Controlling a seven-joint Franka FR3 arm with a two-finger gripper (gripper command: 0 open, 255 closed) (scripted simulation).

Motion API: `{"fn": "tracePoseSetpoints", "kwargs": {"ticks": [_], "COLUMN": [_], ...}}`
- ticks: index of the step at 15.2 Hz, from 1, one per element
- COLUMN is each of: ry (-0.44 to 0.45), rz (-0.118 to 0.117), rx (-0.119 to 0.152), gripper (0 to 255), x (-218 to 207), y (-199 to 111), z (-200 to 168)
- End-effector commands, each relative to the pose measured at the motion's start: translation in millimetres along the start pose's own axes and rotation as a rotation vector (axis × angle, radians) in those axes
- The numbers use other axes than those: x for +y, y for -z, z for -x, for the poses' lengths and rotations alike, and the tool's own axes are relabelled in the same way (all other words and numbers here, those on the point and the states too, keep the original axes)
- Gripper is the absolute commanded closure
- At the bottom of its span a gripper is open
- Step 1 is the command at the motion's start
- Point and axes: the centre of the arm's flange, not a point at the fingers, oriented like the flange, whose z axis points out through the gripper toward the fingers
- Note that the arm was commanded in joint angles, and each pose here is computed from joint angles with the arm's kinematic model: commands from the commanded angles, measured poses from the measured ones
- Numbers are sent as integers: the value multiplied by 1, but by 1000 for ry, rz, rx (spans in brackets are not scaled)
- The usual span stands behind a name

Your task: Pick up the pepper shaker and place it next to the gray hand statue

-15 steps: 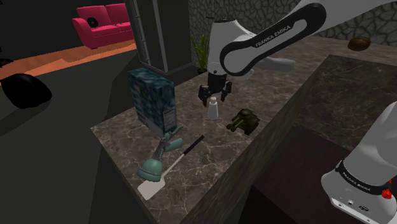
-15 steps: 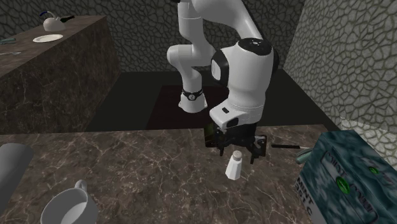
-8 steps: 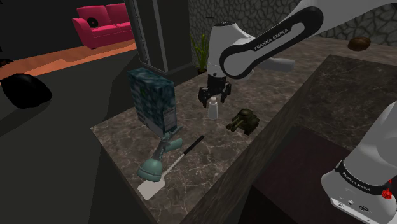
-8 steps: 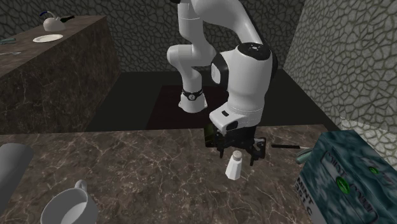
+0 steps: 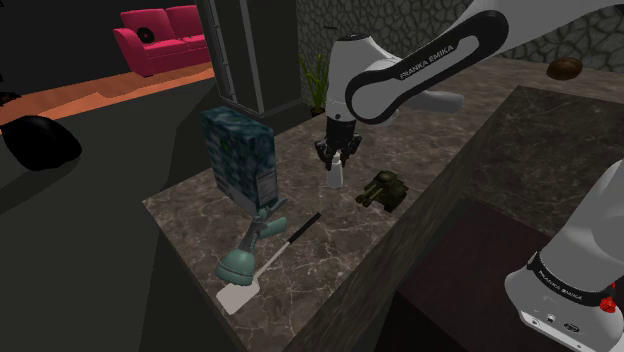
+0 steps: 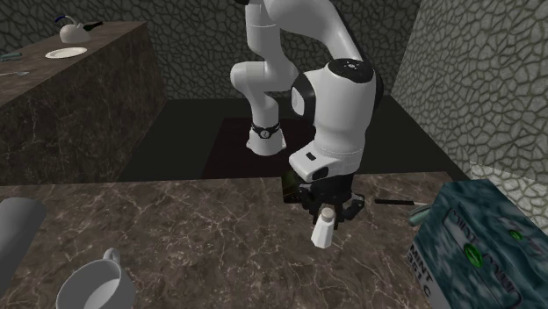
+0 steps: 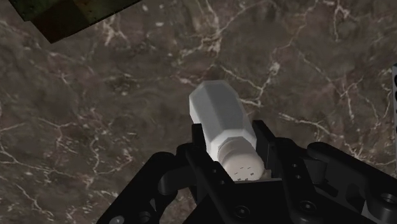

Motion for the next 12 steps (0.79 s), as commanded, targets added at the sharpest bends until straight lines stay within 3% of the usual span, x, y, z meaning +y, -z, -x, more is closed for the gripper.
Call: {"fn": "tracePoseSetpoints", "kwargs": {"ticks": [1,12], "ry": [0,0], "rz": [0,0], "rx": [-1,-1], "gripper": [255,255], "x": [0,-2], "y": [0,47], "z": [0,-4]}}
